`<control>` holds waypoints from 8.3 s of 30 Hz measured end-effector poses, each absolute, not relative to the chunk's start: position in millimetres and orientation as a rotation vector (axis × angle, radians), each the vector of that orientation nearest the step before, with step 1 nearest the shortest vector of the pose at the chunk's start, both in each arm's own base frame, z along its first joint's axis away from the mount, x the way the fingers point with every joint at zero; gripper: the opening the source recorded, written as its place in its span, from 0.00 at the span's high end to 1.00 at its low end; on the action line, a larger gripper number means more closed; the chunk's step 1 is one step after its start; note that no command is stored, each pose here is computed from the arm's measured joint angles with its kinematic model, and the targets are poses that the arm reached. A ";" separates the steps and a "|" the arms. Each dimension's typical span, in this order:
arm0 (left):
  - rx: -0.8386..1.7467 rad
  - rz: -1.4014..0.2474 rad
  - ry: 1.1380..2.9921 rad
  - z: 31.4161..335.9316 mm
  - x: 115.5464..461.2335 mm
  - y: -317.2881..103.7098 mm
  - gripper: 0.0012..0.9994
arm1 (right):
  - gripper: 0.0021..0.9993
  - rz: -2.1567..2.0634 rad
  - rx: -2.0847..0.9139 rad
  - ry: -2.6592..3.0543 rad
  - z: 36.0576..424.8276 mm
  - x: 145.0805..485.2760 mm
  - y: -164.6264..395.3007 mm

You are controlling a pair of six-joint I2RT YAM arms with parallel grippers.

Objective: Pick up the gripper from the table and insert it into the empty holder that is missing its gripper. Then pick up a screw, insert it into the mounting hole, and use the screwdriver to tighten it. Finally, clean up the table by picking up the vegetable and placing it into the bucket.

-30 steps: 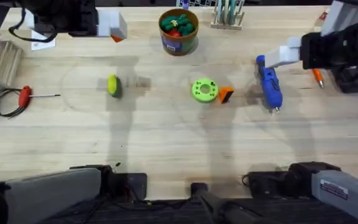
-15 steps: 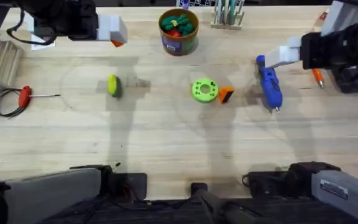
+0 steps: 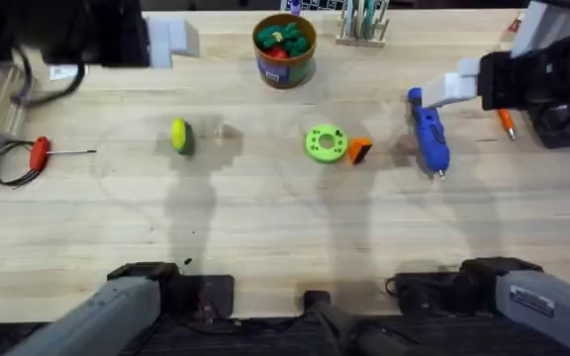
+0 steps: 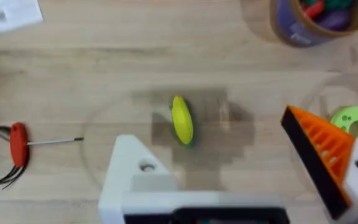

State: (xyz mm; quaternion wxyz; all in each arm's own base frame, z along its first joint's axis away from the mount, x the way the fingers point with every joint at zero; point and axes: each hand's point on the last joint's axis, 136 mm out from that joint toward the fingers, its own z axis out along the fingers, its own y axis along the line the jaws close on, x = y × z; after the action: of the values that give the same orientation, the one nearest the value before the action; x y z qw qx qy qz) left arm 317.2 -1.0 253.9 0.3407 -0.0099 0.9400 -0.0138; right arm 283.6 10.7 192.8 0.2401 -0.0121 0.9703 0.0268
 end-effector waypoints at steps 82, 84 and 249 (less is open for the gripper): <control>0.742 -0.855 1.519 160.1 165.0 -144.7 0.01 | 0.01 0.073 -0.033 2.656 192.7 283.5 10.7; 0.742 -0.856 1.519 160.0 164.9 -144.7 0.01 | 0.01 0.073 -0.033 2.656 192.7 283.5 10.7; 0.772 -0.885 1.510 159.9 159.4 -150.5 0.01 | 0.99 0.031 -0.140 3.045 100.6 268.9 142.9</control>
State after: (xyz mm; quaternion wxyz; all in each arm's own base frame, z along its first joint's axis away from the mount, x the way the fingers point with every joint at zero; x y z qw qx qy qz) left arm 159.4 -150.5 159.9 0.5764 0.3299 0.6451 -0.3779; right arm 268.9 142.9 100.6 0.0464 -0.0458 0.9978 0.0102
